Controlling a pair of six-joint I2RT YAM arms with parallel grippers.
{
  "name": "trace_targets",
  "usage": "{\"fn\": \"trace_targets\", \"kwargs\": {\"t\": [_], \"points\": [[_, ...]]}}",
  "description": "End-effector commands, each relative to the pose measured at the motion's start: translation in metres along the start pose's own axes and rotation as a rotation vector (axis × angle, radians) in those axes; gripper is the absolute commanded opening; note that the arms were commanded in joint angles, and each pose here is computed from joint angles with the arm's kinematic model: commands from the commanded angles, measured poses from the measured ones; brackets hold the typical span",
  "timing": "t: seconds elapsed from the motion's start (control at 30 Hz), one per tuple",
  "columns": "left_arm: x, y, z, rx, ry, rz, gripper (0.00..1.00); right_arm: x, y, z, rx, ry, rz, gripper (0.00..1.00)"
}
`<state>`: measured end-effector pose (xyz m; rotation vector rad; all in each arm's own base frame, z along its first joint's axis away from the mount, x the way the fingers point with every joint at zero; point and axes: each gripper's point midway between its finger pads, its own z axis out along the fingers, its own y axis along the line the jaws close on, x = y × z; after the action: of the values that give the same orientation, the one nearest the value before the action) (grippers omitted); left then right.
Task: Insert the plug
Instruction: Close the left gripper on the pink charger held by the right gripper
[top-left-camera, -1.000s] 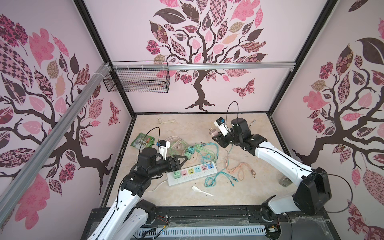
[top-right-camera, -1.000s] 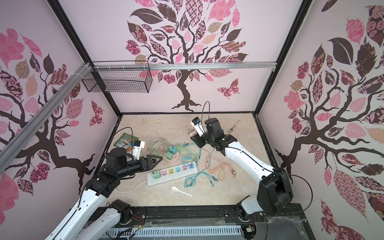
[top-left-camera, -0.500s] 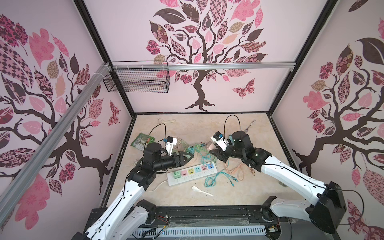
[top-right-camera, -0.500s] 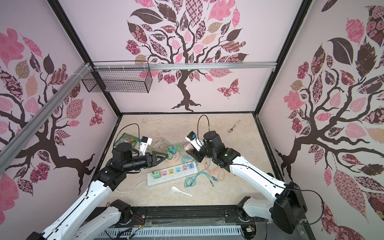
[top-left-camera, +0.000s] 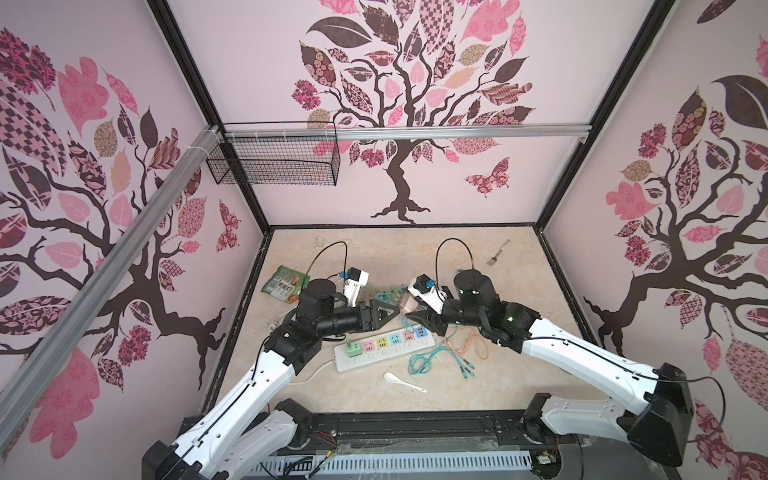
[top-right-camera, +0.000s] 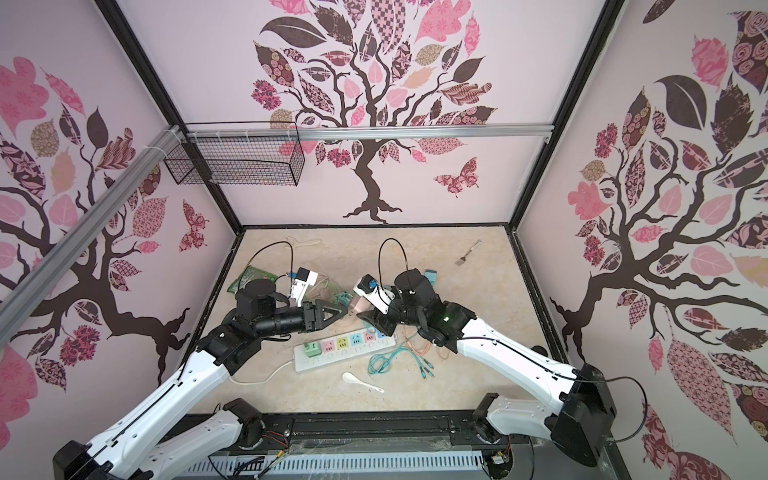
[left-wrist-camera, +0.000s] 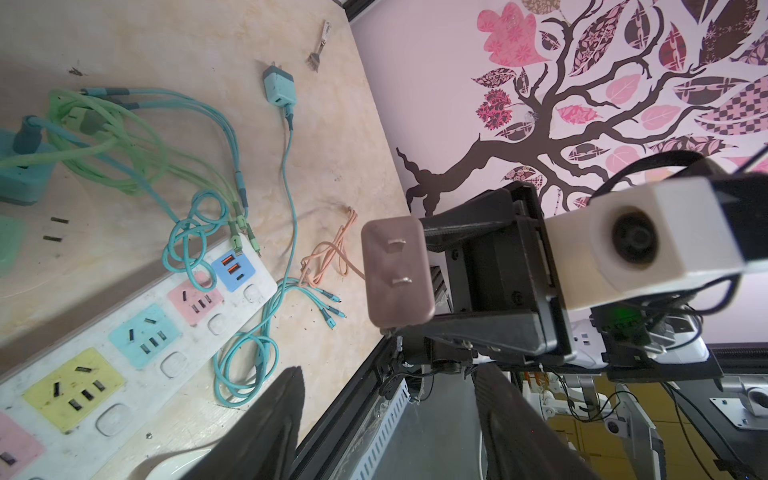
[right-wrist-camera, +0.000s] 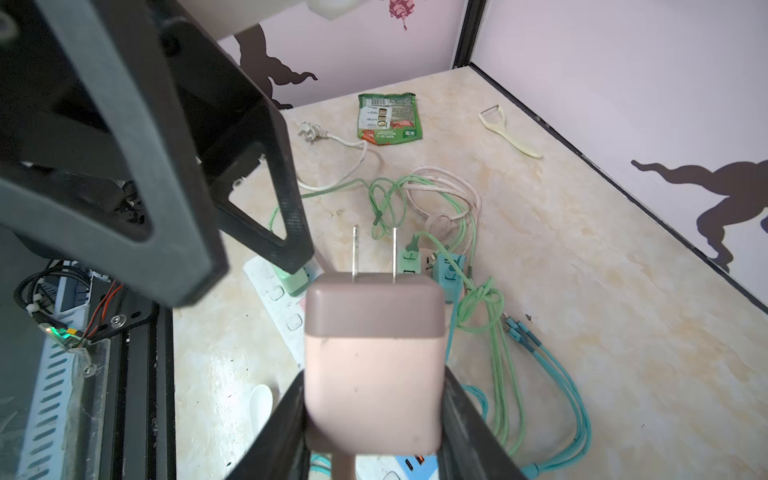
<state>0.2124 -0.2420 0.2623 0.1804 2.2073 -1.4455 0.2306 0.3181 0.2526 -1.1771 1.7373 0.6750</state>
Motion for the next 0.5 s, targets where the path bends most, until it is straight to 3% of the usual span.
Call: {"fn": "trace_targets", "kwargs": {"t": [0.0, 0.3, 0.47], "points": [[-0.015, -0.021, -0.004, 0.041, -0.033, 0.038, 0.67, -0.027, 0.007, -0.009, -0.005, -0.052, -0.037, 0.37], [-0.014, -0.022, -0.004, 0.045, -0.032, 0.036, 0.61, -0.025, 0.022, 0.002, -0.021, -0.016, -0.076, 0.37], [-0.013, -0.022, -0.003, 0.047, -0.024, 0.033, 0.54, -0.025, 0.029, 0.009, -0.022, -0.001, -0.098, 0.37]]}}
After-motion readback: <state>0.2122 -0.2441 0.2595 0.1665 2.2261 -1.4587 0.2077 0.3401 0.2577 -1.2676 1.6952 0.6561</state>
